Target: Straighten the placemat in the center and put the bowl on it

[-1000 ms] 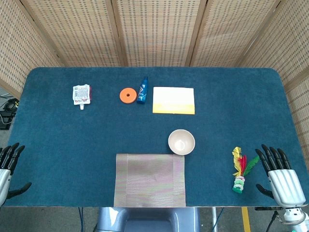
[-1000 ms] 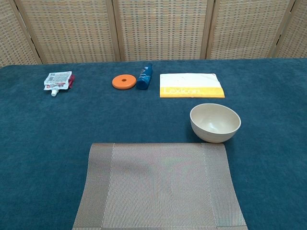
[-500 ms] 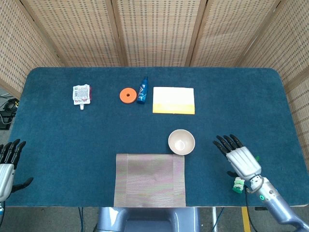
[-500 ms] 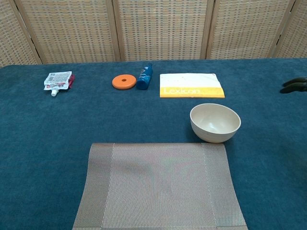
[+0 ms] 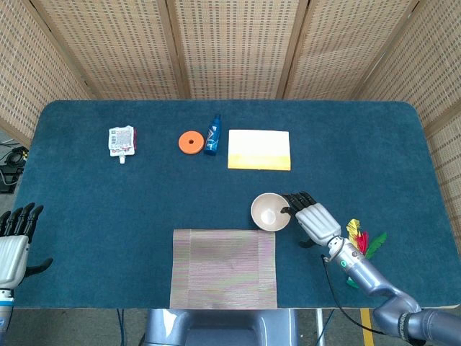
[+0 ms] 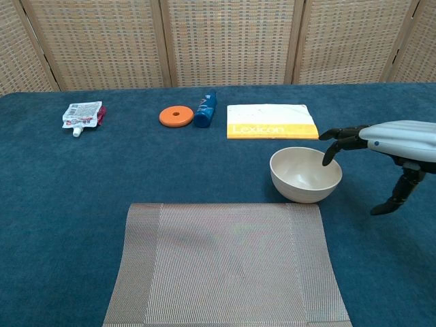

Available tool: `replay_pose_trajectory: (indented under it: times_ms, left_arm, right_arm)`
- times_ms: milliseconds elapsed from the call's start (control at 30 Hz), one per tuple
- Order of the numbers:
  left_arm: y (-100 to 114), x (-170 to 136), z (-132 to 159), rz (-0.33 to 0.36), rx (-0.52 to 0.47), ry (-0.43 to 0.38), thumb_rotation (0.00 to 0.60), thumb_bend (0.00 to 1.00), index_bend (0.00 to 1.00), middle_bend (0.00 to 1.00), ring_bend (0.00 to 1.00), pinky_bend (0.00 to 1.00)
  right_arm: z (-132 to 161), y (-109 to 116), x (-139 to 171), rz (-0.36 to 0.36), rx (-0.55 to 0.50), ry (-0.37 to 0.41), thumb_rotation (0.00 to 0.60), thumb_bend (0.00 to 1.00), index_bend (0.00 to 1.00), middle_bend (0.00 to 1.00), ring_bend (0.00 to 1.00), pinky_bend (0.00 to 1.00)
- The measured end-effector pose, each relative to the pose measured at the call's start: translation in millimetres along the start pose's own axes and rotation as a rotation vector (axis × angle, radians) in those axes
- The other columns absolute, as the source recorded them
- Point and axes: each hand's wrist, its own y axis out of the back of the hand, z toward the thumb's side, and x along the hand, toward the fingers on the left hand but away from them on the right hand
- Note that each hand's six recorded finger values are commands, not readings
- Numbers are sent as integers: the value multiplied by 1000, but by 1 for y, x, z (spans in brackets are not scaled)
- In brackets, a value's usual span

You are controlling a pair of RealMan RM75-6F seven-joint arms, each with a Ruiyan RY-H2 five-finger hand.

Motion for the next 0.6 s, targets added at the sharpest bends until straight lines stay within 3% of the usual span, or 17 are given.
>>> replay_pose_trajectory:
  times_ms: [267,433,600]
  left_arm:
    - [1,3,-4,1,-7,15,600,0,0,0,0,0]
    - [1,4,-5,-2,-7,16,600,0,0,0,0,0]
    - [1,5,-6,-2,-10,21,600,0,0,0,0,0]
  right_arm:
    - [7,-14,-22,-2,-39,0,600,595,604,0,0,0]
    - [11,-13,-25,-24,-76,5,600,620,712,0,0,0]
    - [10,-2,-29,-83,-126,3,600,622,720,0,0,0]
